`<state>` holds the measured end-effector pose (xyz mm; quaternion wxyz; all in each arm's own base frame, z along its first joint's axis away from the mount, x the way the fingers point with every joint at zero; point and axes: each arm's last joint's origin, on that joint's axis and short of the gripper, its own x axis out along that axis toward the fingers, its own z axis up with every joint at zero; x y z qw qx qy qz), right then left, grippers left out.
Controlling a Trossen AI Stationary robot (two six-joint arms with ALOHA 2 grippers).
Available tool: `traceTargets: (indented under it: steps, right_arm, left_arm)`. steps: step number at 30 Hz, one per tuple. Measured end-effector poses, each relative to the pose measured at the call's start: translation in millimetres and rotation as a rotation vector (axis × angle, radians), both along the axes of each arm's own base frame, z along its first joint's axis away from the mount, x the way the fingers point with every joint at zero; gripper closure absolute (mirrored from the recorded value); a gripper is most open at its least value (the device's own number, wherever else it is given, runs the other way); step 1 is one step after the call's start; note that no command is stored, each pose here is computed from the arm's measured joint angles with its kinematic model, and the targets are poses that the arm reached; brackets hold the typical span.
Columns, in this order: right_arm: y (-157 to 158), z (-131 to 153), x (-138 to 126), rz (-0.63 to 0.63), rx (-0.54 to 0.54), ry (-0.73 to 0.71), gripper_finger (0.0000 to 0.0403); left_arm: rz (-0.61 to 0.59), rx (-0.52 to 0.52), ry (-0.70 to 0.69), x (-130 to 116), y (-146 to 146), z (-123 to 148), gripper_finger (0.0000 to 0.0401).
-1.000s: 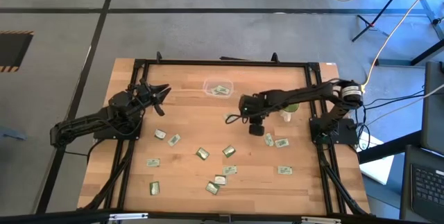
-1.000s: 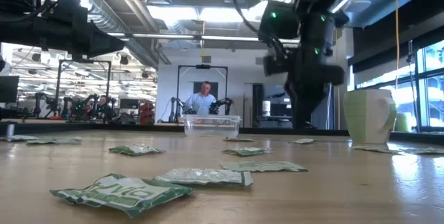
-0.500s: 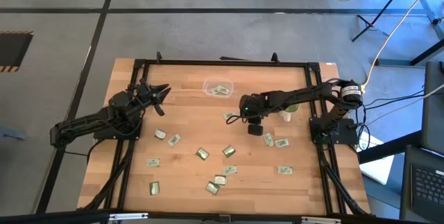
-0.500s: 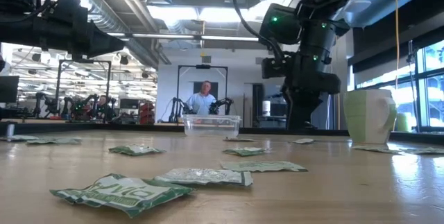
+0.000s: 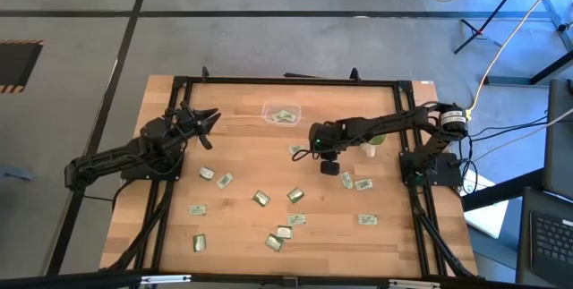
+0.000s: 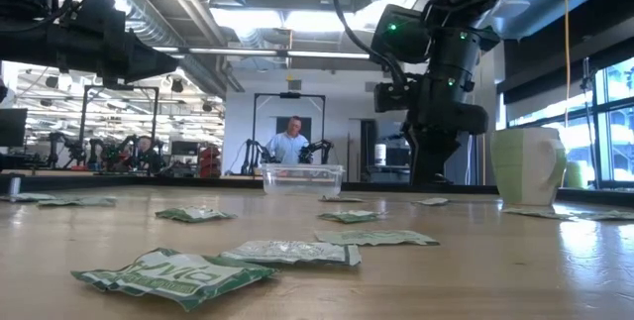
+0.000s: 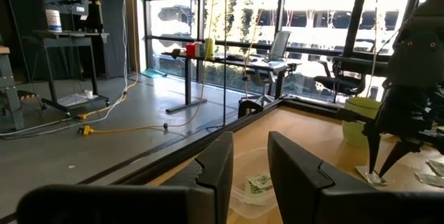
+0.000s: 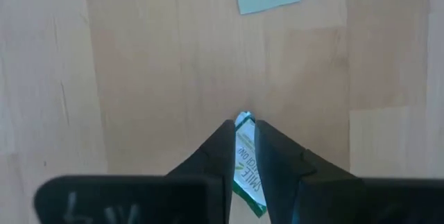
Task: Pick and place items into bin
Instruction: Put the white stevia packet into the bin
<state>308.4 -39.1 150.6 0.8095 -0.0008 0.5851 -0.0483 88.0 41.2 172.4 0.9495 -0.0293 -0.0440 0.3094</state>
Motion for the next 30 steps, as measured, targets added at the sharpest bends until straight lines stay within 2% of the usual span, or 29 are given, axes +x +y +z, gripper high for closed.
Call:
traceTargets:
  steps: [7, 23, 30]
  right_arm:
    - [-1.1, -0.1, -0.7, -0.018, -0.039, 0.010, 0.0340]
    - [-0.9, -1.1, -3.2, -0.045, -0.028, 0.036, 0.0338]
    - [-0.9, -1.1, -3.1, -0.046, -0.029, 0.035, 0.0289]
  left_arm:
    - [0.000, -0.002, 0.004, 0.0, 0.0, -0.4, 0.0315]
    - [0.001, 0.019, 0.021, 0.0, 0.0, -0.6, 0.0315]
    - [0.001, 0.019, 0.021, 0.0, 0.0, -0.5, 0.0315]
